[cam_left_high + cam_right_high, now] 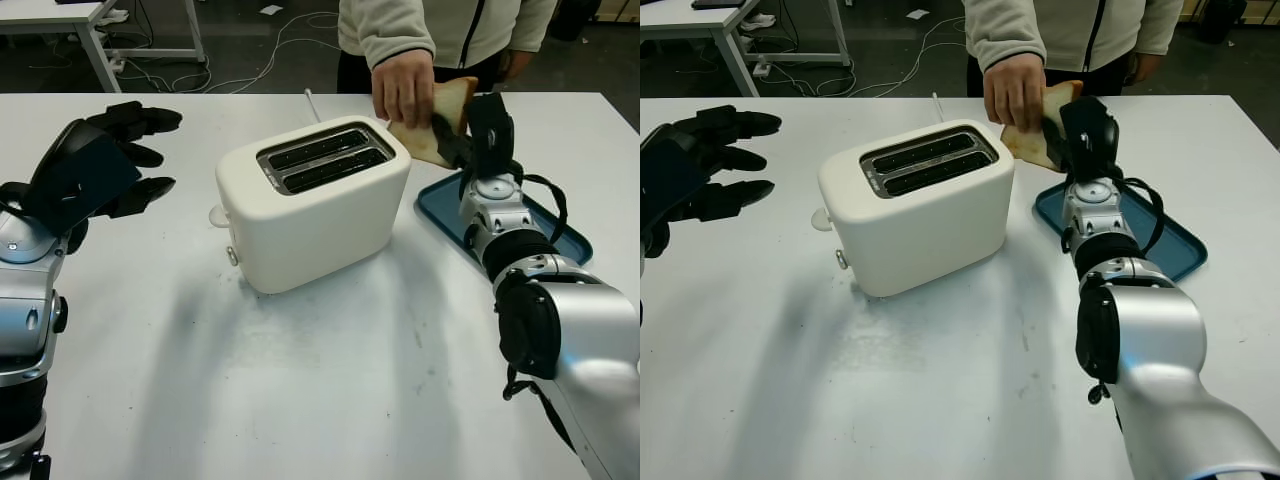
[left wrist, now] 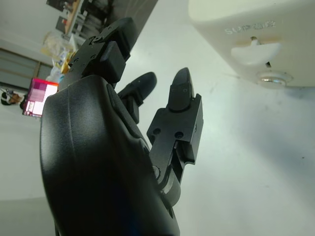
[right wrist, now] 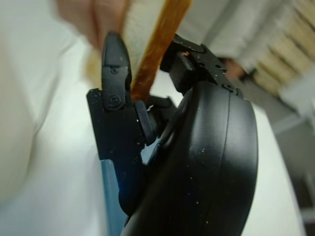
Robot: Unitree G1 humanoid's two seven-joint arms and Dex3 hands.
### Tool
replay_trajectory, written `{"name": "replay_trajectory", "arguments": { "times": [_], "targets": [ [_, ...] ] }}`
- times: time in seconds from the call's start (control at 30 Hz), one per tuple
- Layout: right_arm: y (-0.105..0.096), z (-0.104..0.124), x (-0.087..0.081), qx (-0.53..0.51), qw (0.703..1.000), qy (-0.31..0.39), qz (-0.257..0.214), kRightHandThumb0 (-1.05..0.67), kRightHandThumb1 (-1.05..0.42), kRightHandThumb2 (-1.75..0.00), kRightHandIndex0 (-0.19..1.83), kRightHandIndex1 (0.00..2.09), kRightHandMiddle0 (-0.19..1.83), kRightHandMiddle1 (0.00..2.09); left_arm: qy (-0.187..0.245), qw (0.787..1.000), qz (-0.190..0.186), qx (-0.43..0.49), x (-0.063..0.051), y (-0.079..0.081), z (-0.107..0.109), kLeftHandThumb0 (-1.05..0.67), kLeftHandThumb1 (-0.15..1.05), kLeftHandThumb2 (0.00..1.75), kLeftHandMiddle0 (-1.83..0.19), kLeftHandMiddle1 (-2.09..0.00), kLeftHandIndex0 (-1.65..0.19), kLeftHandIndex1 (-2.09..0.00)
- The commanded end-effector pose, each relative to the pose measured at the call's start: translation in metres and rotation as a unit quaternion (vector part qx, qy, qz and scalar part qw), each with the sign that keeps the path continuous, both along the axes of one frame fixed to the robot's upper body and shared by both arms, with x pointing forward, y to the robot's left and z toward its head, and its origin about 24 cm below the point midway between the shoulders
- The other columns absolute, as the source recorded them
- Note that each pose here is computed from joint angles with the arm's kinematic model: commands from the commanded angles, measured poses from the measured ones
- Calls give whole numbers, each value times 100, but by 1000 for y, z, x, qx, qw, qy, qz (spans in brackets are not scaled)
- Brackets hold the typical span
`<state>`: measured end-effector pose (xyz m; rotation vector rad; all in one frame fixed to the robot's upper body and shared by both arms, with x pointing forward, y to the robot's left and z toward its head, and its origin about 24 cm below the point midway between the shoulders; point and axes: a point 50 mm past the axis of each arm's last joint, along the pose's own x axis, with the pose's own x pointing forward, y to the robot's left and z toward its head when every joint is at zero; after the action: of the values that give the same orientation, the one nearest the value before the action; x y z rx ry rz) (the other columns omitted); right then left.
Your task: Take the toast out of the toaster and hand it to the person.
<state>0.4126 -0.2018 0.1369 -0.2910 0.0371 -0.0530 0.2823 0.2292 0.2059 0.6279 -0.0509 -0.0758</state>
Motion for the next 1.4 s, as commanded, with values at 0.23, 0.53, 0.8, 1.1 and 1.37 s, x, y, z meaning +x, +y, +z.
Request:
{"name": "replay_trajectory", "arguments": {
  "times": [0.23,0.53,0.8,1.1,1.37],
  "targets": [
    [-20,1,-9,-77,996,-29,40,-96,-85,-1,7,2,7,0,-18,1000,-3,-7,-5,-2,1,8,92,32,-16,-102,-38,-34],
    [-35,-25,-55,0,987,-154,54,-83,-88,-1,7,3,7,2,-103,989,32,-103,-26,-8,-15,-8,92,42,-6,-112,-30,-35],
    [3,-54,-129,135,965,-221,34,-57,-90,-1,37,13,39,10,-62,990,16,-125,-55,-23,-20,-9,92,40,0,-95,-18,-30],
    [21,-58,-165,158,970,-173,62,-57,-91,0,40,10,43,7,-48,988,34,-141,-72,-28,-35,-18,92,39,0,-85,-16,-27],
    [29,-69,-184,150,983,-92,41,-57,-92,-5,44,10,45,5,-25,989,76,-127,-76,-34,-49,-28,92,35,-2,-80,-19,-24]
  ]
}}
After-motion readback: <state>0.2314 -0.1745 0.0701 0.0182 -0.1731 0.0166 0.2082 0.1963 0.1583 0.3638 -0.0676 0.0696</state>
